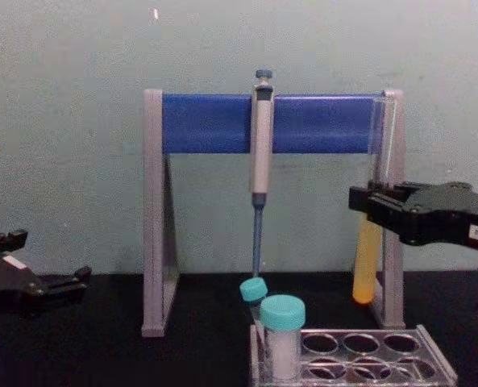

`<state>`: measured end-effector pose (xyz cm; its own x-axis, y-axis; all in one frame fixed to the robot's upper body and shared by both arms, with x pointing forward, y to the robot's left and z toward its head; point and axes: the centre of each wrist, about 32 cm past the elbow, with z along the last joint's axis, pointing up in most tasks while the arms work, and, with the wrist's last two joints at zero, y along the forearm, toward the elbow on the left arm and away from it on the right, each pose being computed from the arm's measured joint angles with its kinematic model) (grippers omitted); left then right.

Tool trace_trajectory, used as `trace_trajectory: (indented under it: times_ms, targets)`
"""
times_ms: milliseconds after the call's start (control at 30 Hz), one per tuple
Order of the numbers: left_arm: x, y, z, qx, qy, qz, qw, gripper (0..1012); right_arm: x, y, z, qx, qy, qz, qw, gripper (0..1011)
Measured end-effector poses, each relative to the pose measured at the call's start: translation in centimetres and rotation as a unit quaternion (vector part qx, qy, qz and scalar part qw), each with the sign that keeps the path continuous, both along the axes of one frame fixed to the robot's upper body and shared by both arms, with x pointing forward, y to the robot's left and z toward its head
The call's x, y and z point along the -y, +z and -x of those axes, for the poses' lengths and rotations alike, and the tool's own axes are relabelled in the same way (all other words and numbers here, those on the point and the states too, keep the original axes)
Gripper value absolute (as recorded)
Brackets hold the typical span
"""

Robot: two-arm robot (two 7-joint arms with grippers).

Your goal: Pick up the test tube from the test tube rack, shake it, then place it back into the test tube rack.

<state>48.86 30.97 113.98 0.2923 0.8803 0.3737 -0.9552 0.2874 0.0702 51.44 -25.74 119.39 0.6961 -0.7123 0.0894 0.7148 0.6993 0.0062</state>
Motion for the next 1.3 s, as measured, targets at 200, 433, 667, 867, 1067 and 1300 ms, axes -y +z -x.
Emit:
trace_trajectory:
  times_ms: [200,433,667,867,1067,1300]
  targets:
    - [0.00,0.00,0.00,0.000,0.000,0.000,1.0000,1010,0.04,0.01,-0.03,-0.001,0.001,0.000,1.0000,229]
    - [0.00,0.00,0.00,0.000,0.000,0.000,1.0000,1010,0.09,0.08,-0.06,0.000,0.001,0.000,1.0000,229]
    - [0.00,0.00,0.00,0.000,0.000,0.000,1.0000,1010,0.07,0.16,-0.10,0.000,0.002,-0.001,1.0000,229]
    - [0.00,0.00,0.00,0.000,0.000,0.000,1.0000,1010,0.03,0.20,-0.11,-0.001,0.003,-0.001,1.0000,229]
    - [0.00,0.00,0.00,0.000,0.000,0.000,1.0000,1010,0.05,0.31,-0.04,0.000,0.003,-0.002,1.0000,229]
    - [0.00,0.00,0.00,0.000,0.000,0.000,1.0000,1009,0.15,0.39,0.18,0.000,0.010,-0.005,0.9999,229]
